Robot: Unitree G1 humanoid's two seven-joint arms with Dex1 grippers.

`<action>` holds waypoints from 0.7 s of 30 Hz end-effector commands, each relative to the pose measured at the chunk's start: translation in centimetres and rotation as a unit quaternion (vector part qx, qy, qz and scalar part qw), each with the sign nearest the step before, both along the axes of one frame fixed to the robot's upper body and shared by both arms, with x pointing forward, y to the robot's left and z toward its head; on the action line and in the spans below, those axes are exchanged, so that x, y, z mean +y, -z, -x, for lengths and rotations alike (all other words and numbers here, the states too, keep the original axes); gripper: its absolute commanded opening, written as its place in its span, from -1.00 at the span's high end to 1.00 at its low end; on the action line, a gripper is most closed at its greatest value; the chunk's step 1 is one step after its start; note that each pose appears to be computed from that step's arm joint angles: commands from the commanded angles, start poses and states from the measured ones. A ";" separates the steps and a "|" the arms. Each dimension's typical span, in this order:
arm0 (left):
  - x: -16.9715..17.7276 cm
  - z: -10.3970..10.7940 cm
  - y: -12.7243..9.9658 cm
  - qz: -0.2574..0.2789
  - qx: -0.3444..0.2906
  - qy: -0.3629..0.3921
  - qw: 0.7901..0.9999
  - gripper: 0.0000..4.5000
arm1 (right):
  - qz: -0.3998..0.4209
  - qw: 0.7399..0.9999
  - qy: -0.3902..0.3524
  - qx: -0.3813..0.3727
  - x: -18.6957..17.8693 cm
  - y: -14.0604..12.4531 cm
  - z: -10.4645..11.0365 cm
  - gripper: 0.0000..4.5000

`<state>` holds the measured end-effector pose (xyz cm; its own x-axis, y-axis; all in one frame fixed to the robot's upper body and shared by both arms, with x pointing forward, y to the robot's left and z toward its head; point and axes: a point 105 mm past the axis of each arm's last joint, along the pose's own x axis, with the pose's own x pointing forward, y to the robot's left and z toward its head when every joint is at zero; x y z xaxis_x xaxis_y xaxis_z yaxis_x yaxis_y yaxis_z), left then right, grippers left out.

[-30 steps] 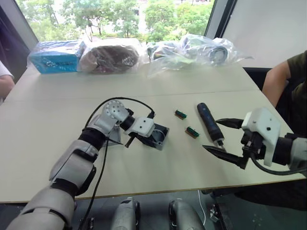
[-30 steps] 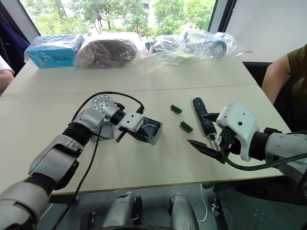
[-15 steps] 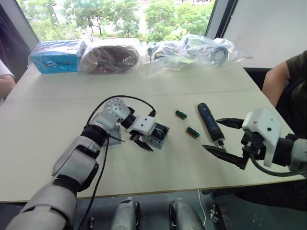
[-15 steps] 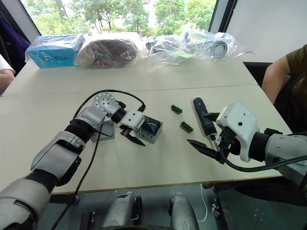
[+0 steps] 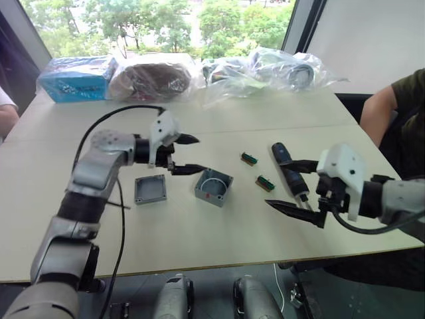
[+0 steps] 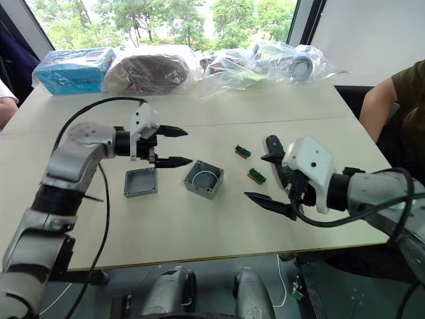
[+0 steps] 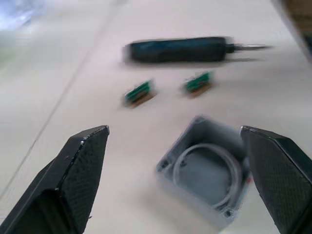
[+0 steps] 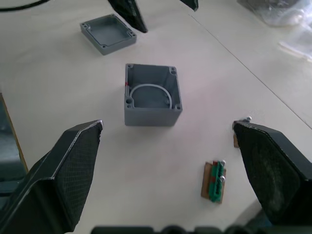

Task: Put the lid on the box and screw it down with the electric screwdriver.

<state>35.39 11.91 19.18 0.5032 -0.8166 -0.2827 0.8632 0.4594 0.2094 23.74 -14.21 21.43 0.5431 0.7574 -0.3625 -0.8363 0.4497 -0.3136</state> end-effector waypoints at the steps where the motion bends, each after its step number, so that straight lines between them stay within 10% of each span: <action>1: 4.1 -0.8 -1.0 -0.017 -0.015 -0.187 0.982 -0.96 | 0.000 0.999 -0.031 -0.022 0.5 -1.0 -0.3 -1.00; 6: 9.3 0.5 2.2 -0.016 0.061 -0.390 0.919 -0.96 | -0.005 0.997 -0.077 -0.018 1.1 -1.9 -0.7 -1.00; 21: 11.8 3.8 8.9 -0.010 0.197 -0.508 0.838 -0.96 | 0.005 0.995 -0.098 -0.015 1.1 -2.2 -0.8 -1.00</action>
<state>31.98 23.12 10.62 0.8101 -0.0440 -0.5847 0.0675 0.9976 0.0183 24.72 -13.14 22.68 0.3829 0.8432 -0.3773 -0.9117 0.2791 -0.3015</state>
